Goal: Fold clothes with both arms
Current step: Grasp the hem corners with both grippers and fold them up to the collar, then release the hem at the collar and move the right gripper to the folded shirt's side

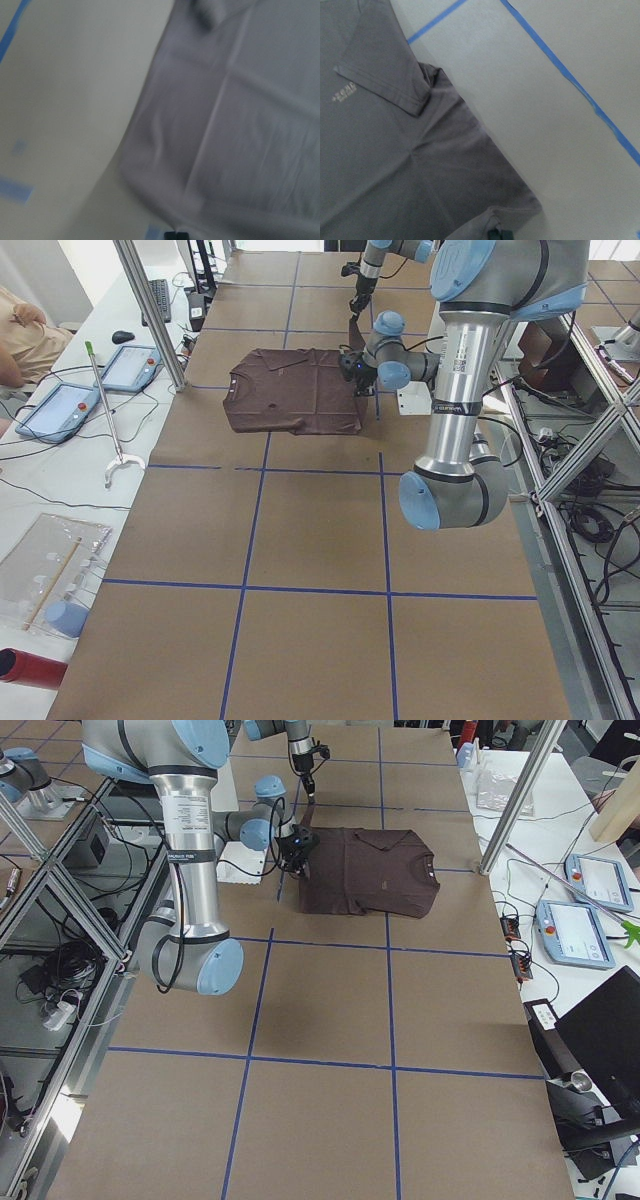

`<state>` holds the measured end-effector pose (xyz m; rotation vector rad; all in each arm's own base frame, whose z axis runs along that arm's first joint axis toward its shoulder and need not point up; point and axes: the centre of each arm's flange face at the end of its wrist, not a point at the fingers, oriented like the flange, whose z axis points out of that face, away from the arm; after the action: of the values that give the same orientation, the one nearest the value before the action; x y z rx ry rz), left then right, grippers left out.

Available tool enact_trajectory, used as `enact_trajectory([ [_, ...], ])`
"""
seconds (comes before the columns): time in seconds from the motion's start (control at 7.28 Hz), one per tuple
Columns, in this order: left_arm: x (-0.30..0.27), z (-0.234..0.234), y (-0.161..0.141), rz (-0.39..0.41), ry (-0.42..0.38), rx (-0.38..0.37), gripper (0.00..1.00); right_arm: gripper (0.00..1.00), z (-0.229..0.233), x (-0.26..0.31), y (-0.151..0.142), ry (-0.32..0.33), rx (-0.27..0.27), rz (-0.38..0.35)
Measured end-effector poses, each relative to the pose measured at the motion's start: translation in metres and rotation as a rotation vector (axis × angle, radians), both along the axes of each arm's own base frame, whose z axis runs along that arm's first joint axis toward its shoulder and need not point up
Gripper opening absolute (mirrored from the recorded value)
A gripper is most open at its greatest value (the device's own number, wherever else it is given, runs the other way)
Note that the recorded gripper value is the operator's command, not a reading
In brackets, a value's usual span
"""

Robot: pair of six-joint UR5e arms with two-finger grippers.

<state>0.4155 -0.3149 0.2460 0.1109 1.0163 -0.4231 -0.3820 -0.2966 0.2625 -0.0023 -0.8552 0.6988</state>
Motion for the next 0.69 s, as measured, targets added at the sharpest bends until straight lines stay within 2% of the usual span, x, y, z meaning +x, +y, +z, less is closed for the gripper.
enact_trajectory([
  [0.27, 0.012, 0.023, -0.129, -0.097, -0.126, 0.097, 0.0, 0.0, -0.002, -0.012, -0.111, 0.055, 0.025, 0.026],
  [0.41, 0.01, 0.036, -0.181, -0.139, -0.154, 0.124, 0.0, 0.0, 0.004, -0.015, -0.168, 0.103, 0.032, 0.029],
  [0.69, 0.013, 0.05, -0.246, -0.194, -0.177, 0.137, 0.0, 0.0, 0.023, -0.032, -0.258, 0.148, 0.037, 0.058],
])
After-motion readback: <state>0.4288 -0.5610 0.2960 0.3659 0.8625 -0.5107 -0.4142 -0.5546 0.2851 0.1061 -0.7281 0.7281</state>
